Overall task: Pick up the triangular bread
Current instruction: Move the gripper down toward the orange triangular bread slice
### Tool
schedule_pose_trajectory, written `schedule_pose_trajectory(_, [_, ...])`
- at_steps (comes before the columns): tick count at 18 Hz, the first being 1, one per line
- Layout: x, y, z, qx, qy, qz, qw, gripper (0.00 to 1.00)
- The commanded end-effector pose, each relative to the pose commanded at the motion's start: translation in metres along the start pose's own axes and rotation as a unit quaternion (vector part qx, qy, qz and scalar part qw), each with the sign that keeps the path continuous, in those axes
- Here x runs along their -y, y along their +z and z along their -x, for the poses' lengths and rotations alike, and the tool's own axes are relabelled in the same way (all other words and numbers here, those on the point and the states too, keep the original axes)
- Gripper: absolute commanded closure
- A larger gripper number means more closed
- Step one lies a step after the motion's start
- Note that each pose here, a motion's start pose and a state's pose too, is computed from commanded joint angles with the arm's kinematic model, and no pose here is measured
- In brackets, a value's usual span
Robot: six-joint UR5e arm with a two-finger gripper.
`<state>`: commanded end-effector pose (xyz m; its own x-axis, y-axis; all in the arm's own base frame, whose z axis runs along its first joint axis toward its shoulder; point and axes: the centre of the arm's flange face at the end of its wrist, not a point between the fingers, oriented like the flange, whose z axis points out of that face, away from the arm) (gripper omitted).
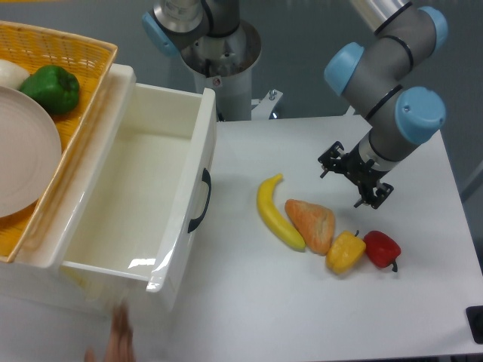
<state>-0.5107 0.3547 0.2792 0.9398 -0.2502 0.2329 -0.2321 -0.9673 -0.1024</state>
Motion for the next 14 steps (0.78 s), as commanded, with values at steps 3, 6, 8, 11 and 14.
schedule_pose_trajectory(3, [0.001,0.013,-0.004,-0.012,0.000,0.000,0.9999,0.00])
schedule_pose_trajectory(6, [0.007,0.024,-0.001,-0.023,-0.009,-0.016,0.9996,0.00])
schedule_pose_trajectory(8, [0.011,0.033,0.002,-0.030,-0.037,-0.026,0.9985,0.00])
schedule_pose_trajectory(11, [0.020,0.043,0.012,-0.009,-0.048,-0.028,0.9984,0.00])
schedule_pose_trajectory(14, [0.027,0.053,0.019,0.000,-0.054,-0.028,0.9982,0.00])
